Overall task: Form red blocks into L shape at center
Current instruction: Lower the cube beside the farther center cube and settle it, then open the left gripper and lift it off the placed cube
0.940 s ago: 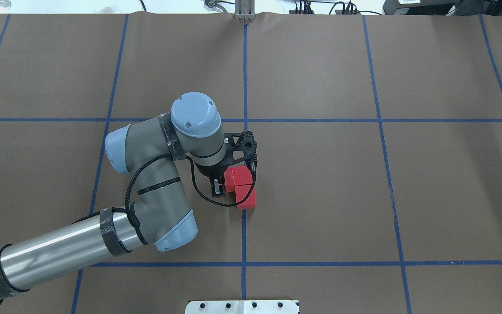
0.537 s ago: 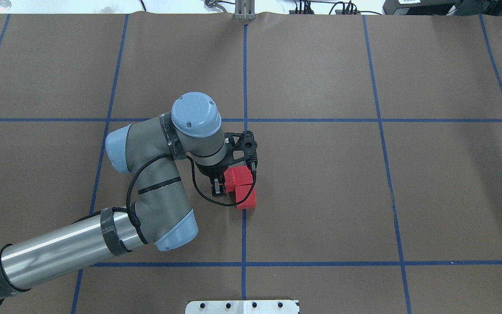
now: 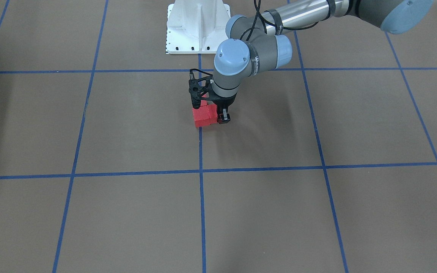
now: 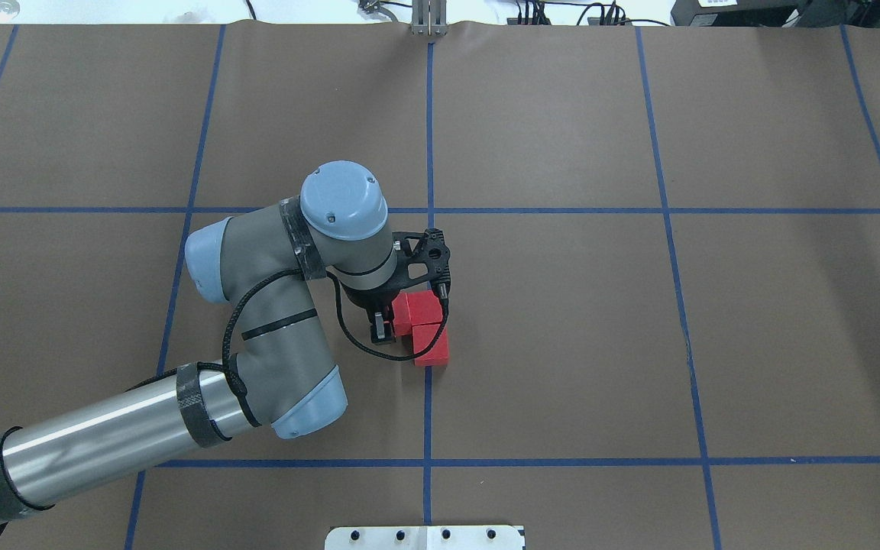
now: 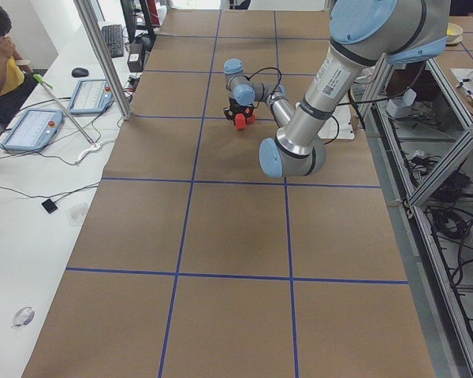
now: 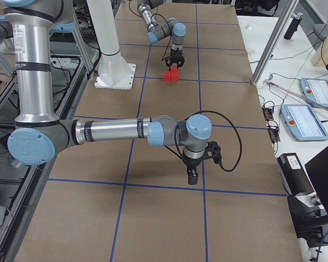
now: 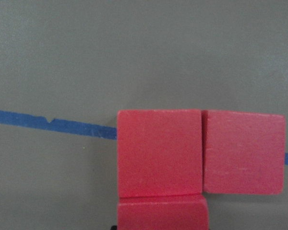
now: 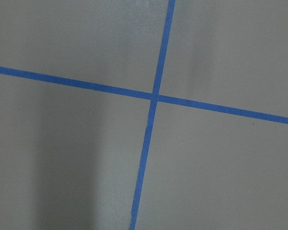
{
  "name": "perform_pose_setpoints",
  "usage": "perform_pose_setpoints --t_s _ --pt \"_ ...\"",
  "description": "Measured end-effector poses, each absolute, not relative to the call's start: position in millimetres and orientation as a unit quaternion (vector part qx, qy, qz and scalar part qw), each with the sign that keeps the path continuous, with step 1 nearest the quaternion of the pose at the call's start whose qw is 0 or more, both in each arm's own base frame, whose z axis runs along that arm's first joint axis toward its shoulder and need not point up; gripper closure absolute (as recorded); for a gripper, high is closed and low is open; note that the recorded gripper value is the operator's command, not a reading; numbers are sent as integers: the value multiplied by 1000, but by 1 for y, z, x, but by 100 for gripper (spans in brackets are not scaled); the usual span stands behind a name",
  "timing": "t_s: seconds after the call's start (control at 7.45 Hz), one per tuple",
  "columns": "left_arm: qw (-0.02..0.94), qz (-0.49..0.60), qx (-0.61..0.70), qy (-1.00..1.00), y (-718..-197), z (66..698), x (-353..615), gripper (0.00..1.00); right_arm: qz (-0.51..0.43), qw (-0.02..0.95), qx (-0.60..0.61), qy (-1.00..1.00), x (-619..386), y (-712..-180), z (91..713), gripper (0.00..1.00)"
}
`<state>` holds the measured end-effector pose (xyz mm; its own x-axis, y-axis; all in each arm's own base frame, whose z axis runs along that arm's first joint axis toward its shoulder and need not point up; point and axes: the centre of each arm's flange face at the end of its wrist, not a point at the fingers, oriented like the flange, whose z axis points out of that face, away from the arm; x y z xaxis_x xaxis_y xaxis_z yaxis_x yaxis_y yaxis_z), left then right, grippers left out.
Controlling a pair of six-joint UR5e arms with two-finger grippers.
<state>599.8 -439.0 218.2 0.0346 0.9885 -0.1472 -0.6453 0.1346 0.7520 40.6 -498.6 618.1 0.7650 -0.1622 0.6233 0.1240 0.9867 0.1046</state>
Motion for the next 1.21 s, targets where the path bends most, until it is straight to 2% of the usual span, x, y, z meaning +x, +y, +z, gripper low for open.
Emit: perform_pose_setpoints --t_s 0.13,0.4,0.67,1.21 --pt "672 607 256 339 -440 220 601 59 -76 939 29 -334 41 -499 618 1" --pt "671 606 258 339 -441 220 602 37 -76 939 29 -334 41 -499 618 1" --pt "673 604 258 340 -441 220 601 1 -76 939 29 -334 41 -500 617 1" --pt "674 602 260 341 -442 219 598 0 -76 939 30 -334 41 -500 617 1"
